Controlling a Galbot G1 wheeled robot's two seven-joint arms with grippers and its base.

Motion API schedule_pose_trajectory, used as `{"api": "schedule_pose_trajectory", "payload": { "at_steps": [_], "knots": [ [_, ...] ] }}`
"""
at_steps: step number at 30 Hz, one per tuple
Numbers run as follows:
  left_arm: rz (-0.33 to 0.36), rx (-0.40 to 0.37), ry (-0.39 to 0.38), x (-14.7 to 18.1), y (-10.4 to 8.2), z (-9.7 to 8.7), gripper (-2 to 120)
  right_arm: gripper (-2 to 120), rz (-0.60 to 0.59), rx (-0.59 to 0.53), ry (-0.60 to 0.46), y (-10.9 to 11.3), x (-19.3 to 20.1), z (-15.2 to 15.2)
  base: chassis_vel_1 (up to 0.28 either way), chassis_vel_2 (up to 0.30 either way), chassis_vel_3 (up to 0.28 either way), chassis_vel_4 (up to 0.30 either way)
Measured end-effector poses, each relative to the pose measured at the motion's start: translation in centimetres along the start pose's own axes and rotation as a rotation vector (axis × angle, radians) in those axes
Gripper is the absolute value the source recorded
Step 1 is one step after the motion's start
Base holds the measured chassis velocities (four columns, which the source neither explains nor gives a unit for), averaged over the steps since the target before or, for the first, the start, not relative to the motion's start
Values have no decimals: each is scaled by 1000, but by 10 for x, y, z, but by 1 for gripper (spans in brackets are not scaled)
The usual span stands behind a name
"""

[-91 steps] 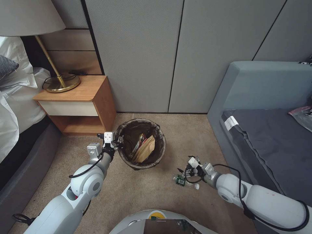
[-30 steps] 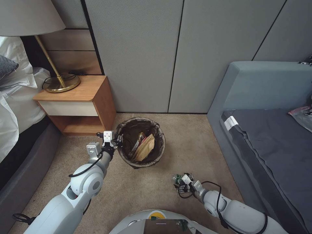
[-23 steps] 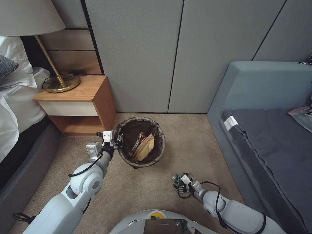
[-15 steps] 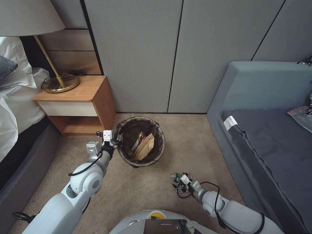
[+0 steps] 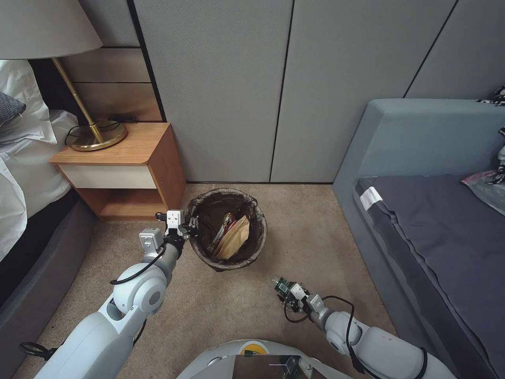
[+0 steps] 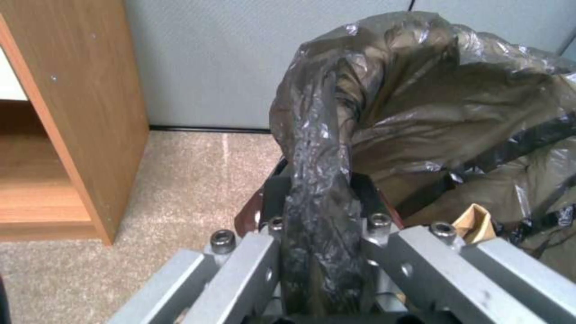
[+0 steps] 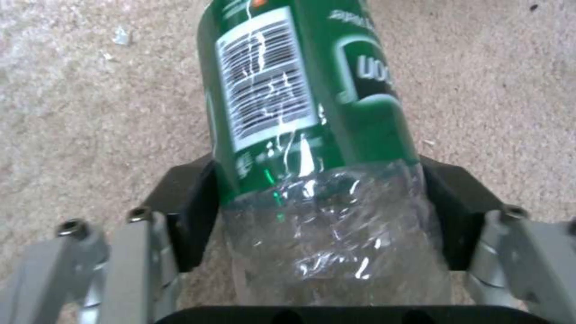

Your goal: Pick up the trash bin, then pick up the garbage from the floor and place it into the trash bin.

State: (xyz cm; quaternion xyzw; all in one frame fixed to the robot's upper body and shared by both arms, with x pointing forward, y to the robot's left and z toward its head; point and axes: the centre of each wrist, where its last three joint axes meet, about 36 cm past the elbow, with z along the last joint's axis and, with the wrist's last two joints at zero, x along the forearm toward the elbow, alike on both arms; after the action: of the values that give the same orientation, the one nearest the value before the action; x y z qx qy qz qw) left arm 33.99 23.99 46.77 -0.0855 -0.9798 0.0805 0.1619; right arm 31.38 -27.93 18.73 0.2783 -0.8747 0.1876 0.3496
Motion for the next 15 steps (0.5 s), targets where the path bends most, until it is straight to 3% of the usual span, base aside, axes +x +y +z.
{"api": "schedule_pose_trajectory", "payload": {
  "at_steps": [15],
  "knots": [
    [3,1,2,1,-2,1,5,34,46,-6,-32,-2,14,-14,0,0,0,0]
  ]
}}
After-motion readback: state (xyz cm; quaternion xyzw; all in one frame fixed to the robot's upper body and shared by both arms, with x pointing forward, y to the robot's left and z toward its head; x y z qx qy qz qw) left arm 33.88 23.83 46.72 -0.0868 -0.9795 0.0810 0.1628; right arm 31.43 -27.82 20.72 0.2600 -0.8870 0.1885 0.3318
